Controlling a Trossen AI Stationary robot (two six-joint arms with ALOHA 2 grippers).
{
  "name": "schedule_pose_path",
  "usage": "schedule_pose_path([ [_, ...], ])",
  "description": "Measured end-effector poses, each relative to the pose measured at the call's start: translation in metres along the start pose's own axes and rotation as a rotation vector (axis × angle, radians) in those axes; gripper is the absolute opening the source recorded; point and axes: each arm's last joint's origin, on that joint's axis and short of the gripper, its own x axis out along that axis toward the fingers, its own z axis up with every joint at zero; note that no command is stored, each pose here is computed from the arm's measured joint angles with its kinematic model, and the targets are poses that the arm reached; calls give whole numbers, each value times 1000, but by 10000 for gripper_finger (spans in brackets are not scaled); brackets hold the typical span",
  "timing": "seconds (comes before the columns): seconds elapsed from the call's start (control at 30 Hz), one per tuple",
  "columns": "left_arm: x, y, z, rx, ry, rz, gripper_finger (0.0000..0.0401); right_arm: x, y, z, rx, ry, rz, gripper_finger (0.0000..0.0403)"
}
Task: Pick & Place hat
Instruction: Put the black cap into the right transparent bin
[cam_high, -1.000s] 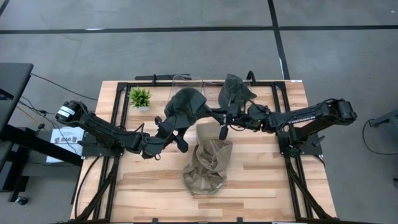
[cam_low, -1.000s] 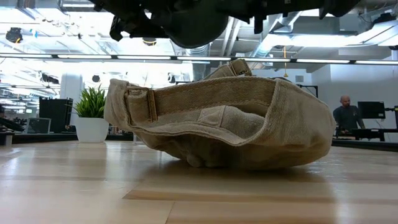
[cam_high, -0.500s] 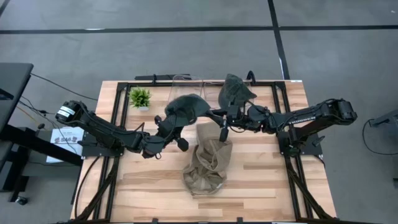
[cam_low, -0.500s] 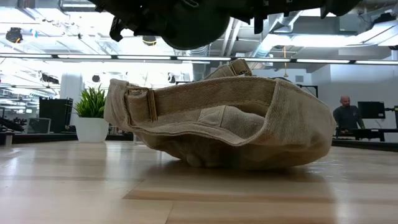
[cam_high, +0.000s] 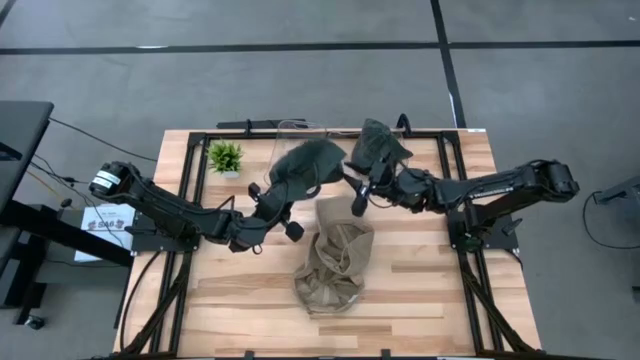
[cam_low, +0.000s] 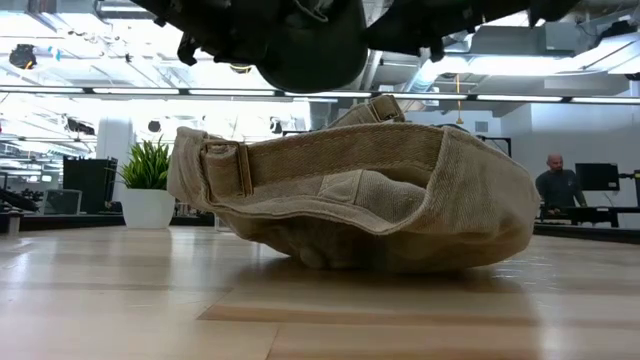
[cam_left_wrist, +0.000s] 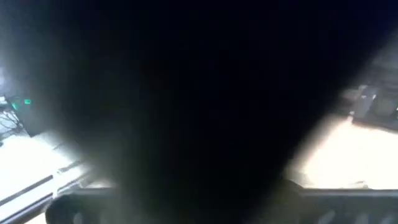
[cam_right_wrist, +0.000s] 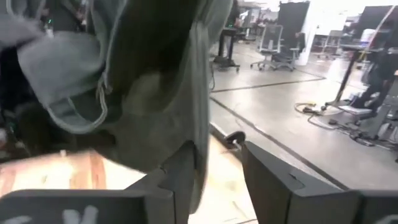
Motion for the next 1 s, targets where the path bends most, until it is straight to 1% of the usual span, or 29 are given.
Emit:
schedule_pose_path([
  [0.1,3,2,-1,14,7,24,13,-9,-5,10,17,-31,-12,141],
  [0.2,4,3,-5,50,25,13,15,-20,-8,21,45,-65,-20,153],
  [0.33,4,4,-6,66,28,50,21,-37,-7,31,57,-93,36,164],
  [0.43,4,4,-6,66,28,49,14,-51,-8,42,78,-142,68,166],
  [0.53,4,4,-6,94,31,44,13,-63,-8,50,82,-182,100,165],
  [0.67,4,3,-6,141,39,7,22,-76,-6,58,69,-234,205,159],
  [0.8,4,2,-7,147,46,-30,15,-79,-2,59,53,-251,350,155],
  [0.9,5,2,-7,153,50,-49,13,-77,2,61,20,-203,423,155],
  [1.0,7,3,-7,150,58,-77,21,-70,7,67,-15,-130,434,156],
])
